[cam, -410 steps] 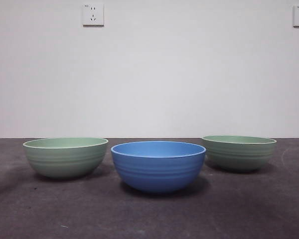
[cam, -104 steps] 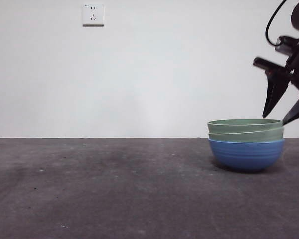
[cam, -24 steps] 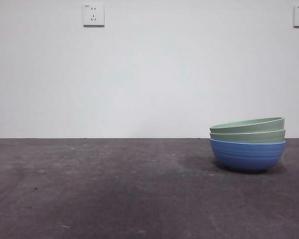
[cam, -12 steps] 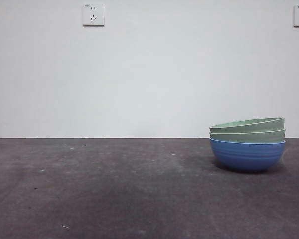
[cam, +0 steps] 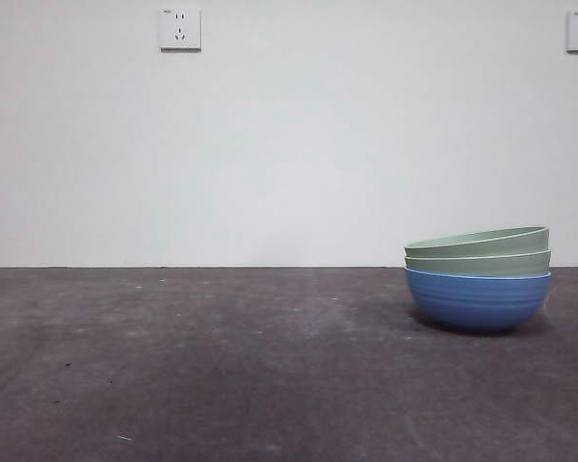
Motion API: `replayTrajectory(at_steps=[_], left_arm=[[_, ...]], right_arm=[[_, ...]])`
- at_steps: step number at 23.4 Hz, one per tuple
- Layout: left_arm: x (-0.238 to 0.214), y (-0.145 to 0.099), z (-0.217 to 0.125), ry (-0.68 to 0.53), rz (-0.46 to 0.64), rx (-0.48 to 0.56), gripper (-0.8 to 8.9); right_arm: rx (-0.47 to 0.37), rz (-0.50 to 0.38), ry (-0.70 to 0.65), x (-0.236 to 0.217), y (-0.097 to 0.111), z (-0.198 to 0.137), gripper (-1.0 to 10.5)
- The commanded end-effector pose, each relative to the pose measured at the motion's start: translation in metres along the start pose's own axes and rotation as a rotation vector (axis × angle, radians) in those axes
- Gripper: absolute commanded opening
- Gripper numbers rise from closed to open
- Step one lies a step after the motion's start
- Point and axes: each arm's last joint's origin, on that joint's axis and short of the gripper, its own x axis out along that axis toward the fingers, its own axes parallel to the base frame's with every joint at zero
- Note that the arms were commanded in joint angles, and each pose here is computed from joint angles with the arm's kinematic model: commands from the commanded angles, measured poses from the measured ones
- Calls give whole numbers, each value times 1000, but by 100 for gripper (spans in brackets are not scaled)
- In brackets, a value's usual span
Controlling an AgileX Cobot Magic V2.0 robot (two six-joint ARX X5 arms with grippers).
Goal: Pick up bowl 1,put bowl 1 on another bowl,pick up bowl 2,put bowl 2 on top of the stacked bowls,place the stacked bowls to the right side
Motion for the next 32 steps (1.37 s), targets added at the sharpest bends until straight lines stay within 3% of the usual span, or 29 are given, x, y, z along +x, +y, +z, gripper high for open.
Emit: replayTrajectory(at_steps=[1, 7, 10, 17, 22, 32], left_arm=[[1, 0, -4, 10, 4, -12, -3], [1, 0, -4, 10, 4, -12, -3], [1, 0, -4, 11, 4, -11, -3], [1, 0, -4, 11, 4, -12, -3], [1, 0, -4, 11, 4, -12, -3], [1, 0, -4, 11, 4, -12, -3]], right_arm=[[-36, -4, -195, -11, 3, -9, 2], [-87, -18, -521, 19, -4, -73, 2], [-50, -16, -601, 50, -12, -105, 2], [18, -98, -578, 92, -24, -148, 2], [36, -100, -551, 109, -29, -166, 2], [46, -95, -549, 114, -30, -172, 2]])
